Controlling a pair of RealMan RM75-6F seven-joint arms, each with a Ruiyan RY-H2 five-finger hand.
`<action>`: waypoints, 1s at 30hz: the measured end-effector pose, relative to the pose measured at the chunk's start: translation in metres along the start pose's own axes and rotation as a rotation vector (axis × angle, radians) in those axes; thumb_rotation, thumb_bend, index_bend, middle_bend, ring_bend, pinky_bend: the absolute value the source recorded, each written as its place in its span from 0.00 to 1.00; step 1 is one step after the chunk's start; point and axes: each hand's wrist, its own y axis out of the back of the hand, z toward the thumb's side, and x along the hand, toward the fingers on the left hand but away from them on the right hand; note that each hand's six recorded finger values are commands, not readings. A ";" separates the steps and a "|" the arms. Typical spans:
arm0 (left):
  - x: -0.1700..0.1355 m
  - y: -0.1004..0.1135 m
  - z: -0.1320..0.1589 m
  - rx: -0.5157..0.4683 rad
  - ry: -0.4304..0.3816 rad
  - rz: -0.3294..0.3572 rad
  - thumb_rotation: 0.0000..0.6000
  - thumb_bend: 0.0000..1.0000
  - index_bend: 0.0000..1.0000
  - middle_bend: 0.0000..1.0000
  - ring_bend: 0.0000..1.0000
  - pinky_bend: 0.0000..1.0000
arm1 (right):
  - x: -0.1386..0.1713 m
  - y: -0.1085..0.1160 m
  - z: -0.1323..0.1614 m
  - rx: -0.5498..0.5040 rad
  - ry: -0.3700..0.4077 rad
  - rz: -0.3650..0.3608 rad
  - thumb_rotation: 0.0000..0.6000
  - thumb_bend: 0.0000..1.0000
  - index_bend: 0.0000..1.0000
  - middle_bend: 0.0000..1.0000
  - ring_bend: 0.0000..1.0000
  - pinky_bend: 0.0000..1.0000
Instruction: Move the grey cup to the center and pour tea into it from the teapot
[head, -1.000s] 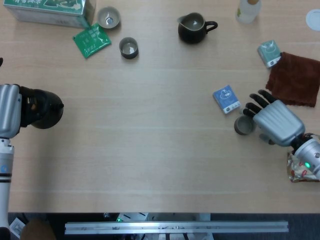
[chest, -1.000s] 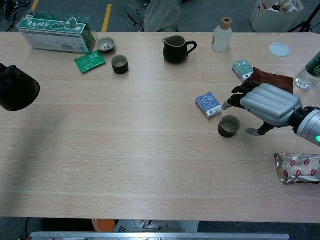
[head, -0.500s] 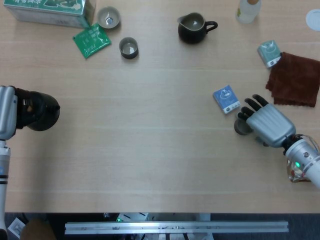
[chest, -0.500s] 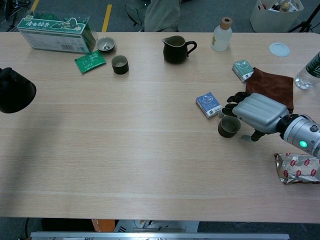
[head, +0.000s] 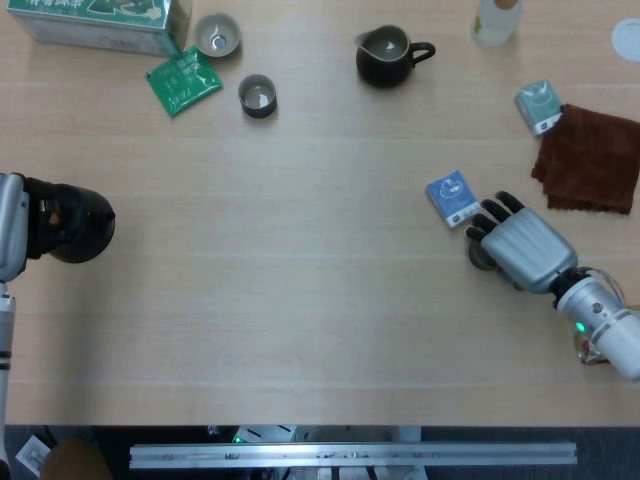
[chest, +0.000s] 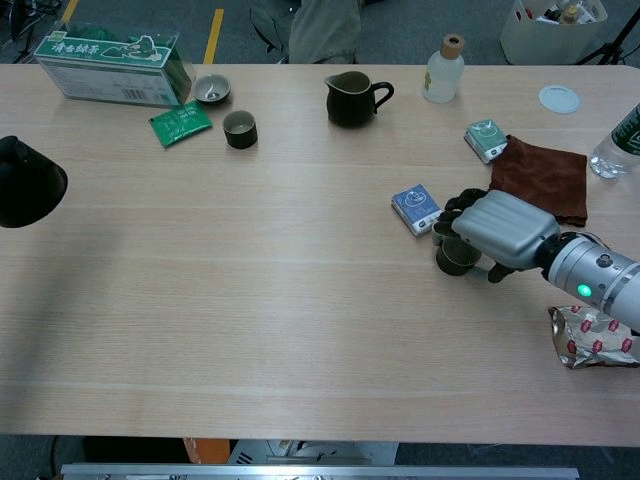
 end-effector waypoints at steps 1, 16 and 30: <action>0.000 0.000 -0.001 0.000 0.002 0.001 0.85 0.30 1.00 1.00 0.83 0.06 | -0.002 0.001 0.001 0.002 0.000 -0.006 1.00 0.32 0.37 0.32 0.19 0.19; -0.003 0.006 -0.007 -0.005 0.017 0.009 0.85 0.30 1.00 1.00 0.83 0.06 | -0.014 0.031 0.021 -0.050 0.040 -0.073 1.00 0.36 0.45 0.36 0.26 0.26; -0.007 0.011 -0.002 0.007 0.007 0.016 0.85 0.30 1.00 1.00 0.83 0.06 | -0.051 0.080 0.072 -0.102 0.094 -0.081 1.00 0.36 0.45 0.36 0.26 0.26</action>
